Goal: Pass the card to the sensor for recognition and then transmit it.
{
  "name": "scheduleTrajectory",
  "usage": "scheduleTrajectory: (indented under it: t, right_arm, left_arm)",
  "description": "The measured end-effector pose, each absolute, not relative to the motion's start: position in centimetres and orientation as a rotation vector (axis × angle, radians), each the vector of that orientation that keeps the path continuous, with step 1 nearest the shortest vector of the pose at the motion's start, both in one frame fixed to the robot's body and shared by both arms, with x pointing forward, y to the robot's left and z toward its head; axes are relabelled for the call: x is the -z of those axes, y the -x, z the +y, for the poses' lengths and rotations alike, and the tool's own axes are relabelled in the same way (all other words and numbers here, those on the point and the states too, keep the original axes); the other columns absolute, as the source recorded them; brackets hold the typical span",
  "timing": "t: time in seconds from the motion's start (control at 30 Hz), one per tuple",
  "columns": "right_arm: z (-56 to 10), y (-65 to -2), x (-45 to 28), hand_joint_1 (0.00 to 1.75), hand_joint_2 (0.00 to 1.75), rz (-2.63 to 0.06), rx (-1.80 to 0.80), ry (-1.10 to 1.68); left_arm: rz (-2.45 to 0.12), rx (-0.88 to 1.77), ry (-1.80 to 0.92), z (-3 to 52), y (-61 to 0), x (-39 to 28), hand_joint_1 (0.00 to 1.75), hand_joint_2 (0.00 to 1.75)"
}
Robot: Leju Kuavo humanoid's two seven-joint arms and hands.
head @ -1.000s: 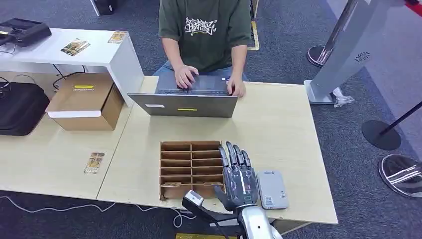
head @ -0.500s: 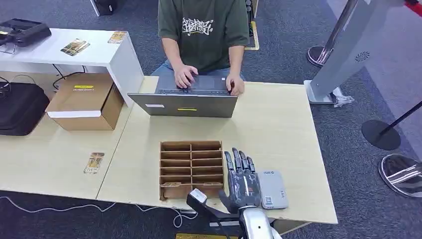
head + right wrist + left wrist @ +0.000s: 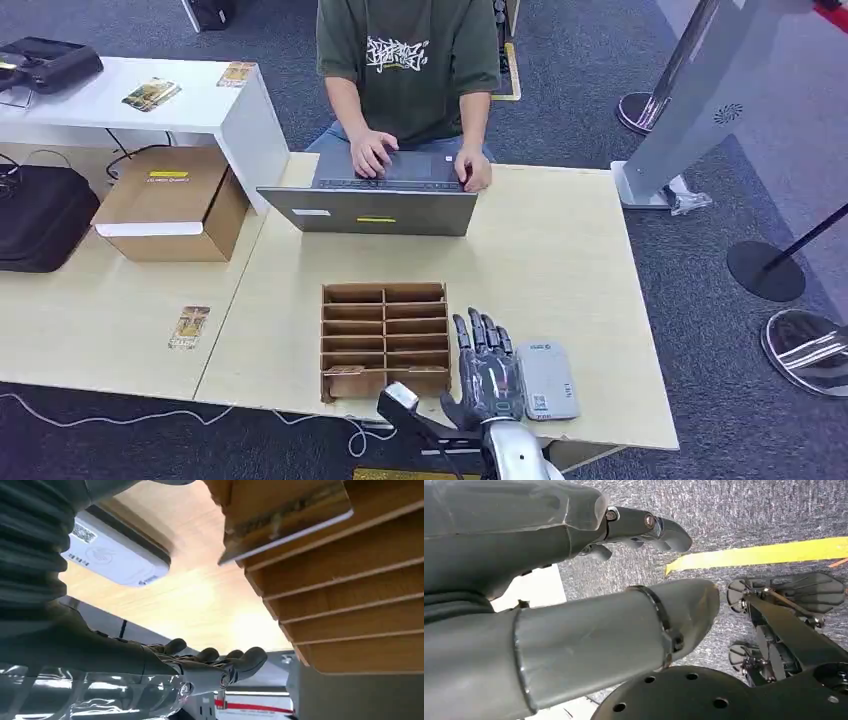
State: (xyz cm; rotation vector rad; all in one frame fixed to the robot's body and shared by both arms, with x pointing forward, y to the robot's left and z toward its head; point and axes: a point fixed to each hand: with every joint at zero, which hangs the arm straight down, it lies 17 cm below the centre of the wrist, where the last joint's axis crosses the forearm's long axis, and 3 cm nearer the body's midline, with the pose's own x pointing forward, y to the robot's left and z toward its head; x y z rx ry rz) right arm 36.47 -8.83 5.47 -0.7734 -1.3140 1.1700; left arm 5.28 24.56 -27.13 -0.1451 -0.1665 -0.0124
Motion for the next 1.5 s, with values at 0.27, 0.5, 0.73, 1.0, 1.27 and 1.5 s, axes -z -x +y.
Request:
scheduleTrajectory:
  t: [0.27, 0.5, 0.73, 1.0, 1.27, 1.5]
  right_arm:
    - [-10.8, -34.7, -3.8, 0.00, 1.75, -1.266, -1.136, 0.794]
    - [-10.9, -34.6, -3.8, 0.00, 1.75, -1.267, -1.135, 0.795]
    - [-10.6, -34.5, -4.3, 0.00, 1.75, -1.334, -1.113, 0.794]
    - [-8.7, -35.2, -7.1, 0.00, 1.75, -1.513, -1.114, 0.802]
    - [-6.9, -35.7, -7.9, 0.00, 1.75, -1.597, -1.153, 0.793]
    - [-6.0, -36.2, -7.5, 0.00, 1.75, -1.607, -1.171, 0.772]
  left_arm:
    - [-0.165, 0.001, 0.146, 24.5, -5.3, 27.1, 0.00, 0.00]
    - [-0.165, 0.001, 0.146, 24.5, -5.3, 27.1, 0.00, 0.00]
    - [-0.172, -0.008, 0.151, 24.3, -5.4, 27.1, 0.00, 0.00]
    - [-0.185, -0.012, 0.160, 23.7, -5.6, 27.0, 0.00, 0.00]
    - [-0.187, -0.011, 0.161, 23.7, -5.6, 27.0, 0.00, 0.00]
    - [-0.188, -0.016, 0.163, 23.6, -5.7, 27.0, 0.00, 0.00]
